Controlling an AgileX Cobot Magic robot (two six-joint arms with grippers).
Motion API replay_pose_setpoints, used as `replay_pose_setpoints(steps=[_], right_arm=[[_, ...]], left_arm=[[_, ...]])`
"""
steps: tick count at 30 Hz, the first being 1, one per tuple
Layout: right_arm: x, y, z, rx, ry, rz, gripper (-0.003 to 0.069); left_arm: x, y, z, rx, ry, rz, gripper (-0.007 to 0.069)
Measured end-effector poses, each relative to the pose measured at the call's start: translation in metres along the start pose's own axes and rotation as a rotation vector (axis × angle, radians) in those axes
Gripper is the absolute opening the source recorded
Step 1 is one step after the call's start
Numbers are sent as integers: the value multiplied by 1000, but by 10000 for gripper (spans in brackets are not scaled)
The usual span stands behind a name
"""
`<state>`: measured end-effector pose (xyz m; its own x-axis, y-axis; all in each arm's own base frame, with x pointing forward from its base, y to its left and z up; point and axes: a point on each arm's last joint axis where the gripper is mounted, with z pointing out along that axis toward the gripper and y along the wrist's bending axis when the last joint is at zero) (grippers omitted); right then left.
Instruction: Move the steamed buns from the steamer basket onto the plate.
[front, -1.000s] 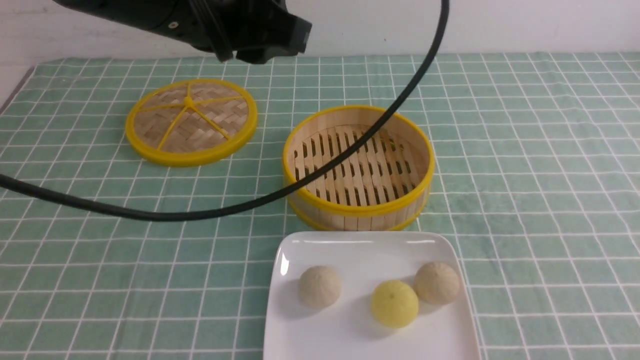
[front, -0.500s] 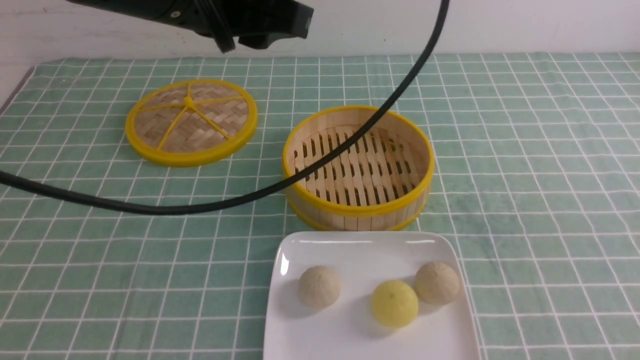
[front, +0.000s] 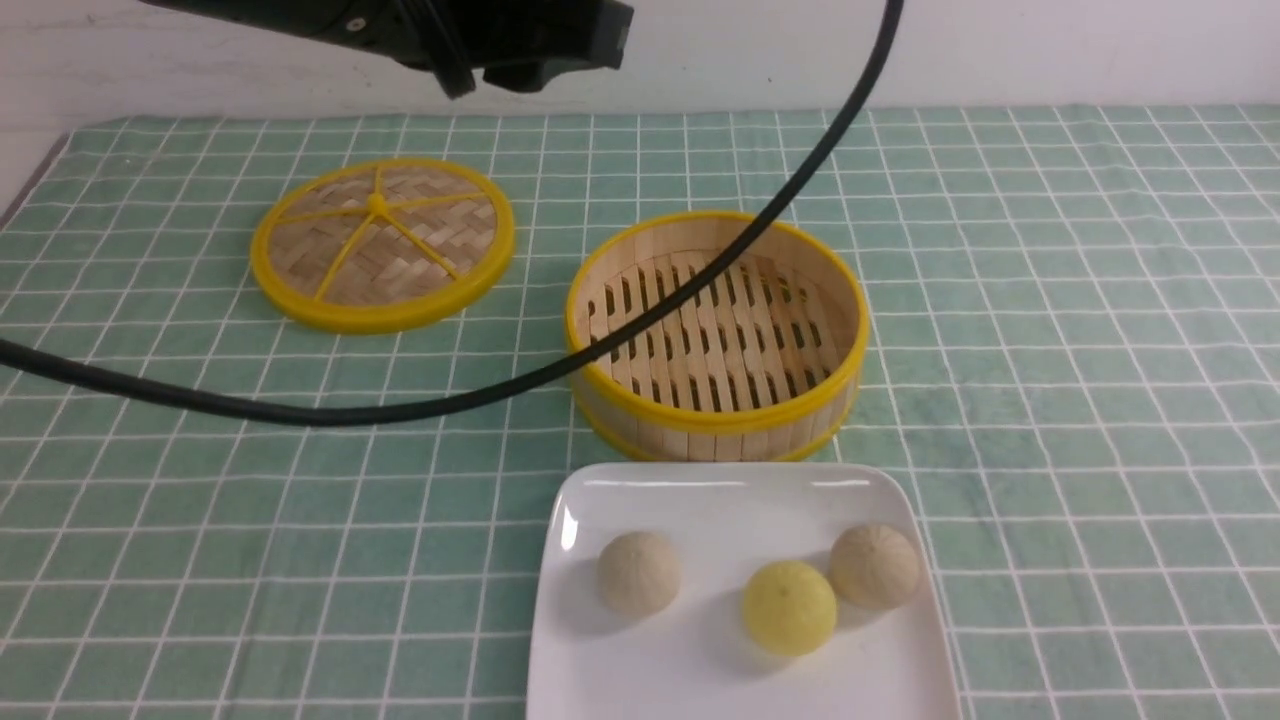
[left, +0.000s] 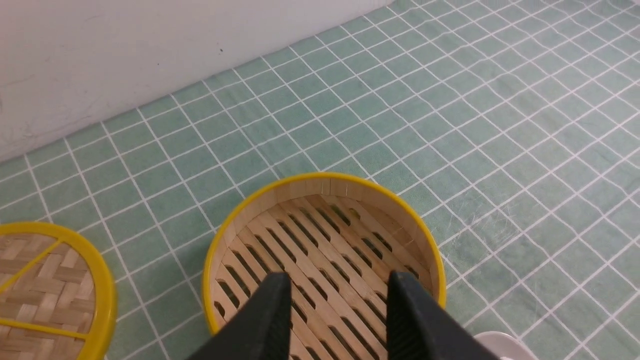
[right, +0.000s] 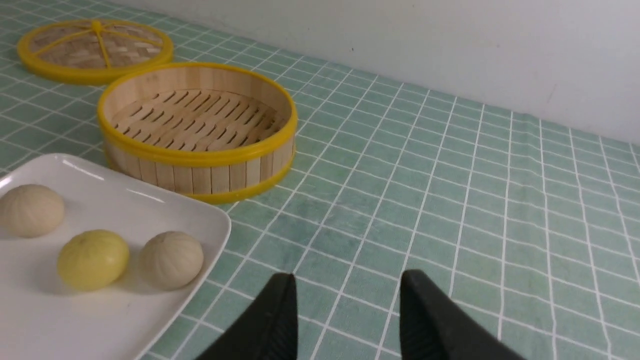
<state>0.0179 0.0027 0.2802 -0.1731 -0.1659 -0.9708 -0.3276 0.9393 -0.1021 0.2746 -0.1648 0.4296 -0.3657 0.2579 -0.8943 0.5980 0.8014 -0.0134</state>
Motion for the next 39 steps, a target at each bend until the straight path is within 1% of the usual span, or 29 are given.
replay_pose_setpoints(steps=[10,20,27,32,39], right_arm=[[8,1,2,-3,18,2,295],[10,1,2,-4,32,2,235],[20,3,13,-6,17,24,235],[33,5,22,-9,45,45,235],[33,5,23,-9,43,45,235]], left_arm=[[-3,1,0,-7,-37,-2,295],[-7,1,0,-15,-74,-2,295],[-10,2,-1,-24,-110,-2,295],[-11,2,-1,-19,-119,-11,295],[-10,0,-1,-2,-111,-35,295]])
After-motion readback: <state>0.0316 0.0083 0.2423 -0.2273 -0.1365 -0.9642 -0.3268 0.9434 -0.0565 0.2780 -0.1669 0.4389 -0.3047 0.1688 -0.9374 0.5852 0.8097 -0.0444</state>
